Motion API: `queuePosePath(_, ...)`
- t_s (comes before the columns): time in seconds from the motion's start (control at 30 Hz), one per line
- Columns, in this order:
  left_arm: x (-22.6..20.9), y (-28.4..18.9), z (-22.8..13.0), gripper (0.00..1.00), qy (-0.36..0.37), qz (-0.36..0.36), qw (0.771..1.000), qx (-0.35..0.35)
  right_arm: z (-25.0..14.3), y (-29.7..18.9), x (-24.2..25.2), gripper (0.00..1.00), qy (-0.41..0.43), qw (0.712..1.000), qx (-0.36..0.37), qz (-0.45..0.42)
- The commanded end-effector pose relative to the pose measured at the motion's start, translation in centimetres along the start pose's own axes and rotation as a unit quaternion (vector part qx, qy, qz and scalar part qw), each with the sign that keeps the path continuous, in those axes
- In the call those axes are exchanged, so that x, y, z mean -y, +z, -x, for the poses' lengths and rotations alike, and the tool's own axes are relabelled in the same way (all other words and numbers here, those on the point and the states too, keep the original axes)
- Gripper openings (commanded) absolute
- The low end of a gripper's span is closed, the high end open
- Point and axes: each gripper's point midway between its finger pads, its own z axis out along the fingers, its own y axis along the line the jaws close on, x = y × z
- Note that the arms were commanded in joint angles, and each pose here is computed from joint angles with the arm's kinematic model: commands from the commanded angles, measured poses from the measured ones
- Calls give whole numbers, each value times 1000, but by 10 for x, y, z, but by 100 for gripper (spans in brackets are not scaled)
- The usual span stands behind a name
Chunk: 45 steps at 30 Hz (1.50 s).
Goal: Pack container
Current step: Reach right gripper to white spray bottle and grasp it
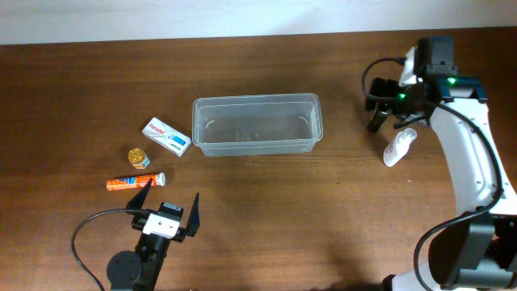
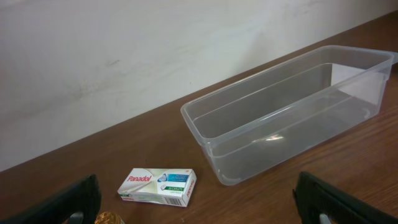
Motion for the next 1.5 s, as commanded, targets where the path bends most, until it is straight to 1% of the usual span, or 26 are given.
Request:
queuePosePath(0.0, -1, 0, -3, 100, -1, 4, 1000, -1, -7, -5, 18, 98, 42, 999, -24, -14)
queuePosePath(0.07, -1, 0, -3, 100, -1, 5, 1000, -1, -18, -7, 29, 100, 39, 998, -47, -23)
queuePosePath(0.2, -1, 0, -3, 100, -1, 4, 1000, -1, -34, -11, 45, 99, 20, 996, -83, -33)
queuePosePath(0.37, -1, 0, -3, 100, -1, 4, 1000, -1, -38, -11, 49, 99, -10, 995, -94, -32)
queuePosePath(0.63, -1, 0, -3, 100, -1, 4, 1000, -1, -49, 20, 55, 100, -29, 989, -140, -34)
queuePosePath(0.8, -1, 0, -3, 100, -1, 4, 1000, -1, -59, 44, 60, 94, -25, 984, -174, -37)
queuePosePath(0.97, -1, 0, -3, 100, -1, 4, 1000, -1, -66, 59, 63, 85, -22, 980, -196, -38)
queuePosePath(1.1, -1, 0, -3, 100, -1, 4, 1000, -1, -67, 62, 63, 75, -22, 979, -197, -39)
queuePosePath(1.3, -1, 0, -3, 100, -1, 5, 1000, -1, -65, 61, 71, 56, -27, 979, -194, -60)
queuePosePath(1.33, -1, 0, -3, 100, -1, 5, 1000, -1, -65, 61, 71, 51, -27, 979, -194, -61)
queuePosePath(1.37, -1, 0, -3, 100, -1, 4, 1000, -1, -65, 61, 71, 43, -27, 979, -194, -61)
queuePosePath(1.47, -1, 0, -3, 100, -1, 5, 1000, -1, -65, 61, 71, 36, -27, 979, -194, -61)
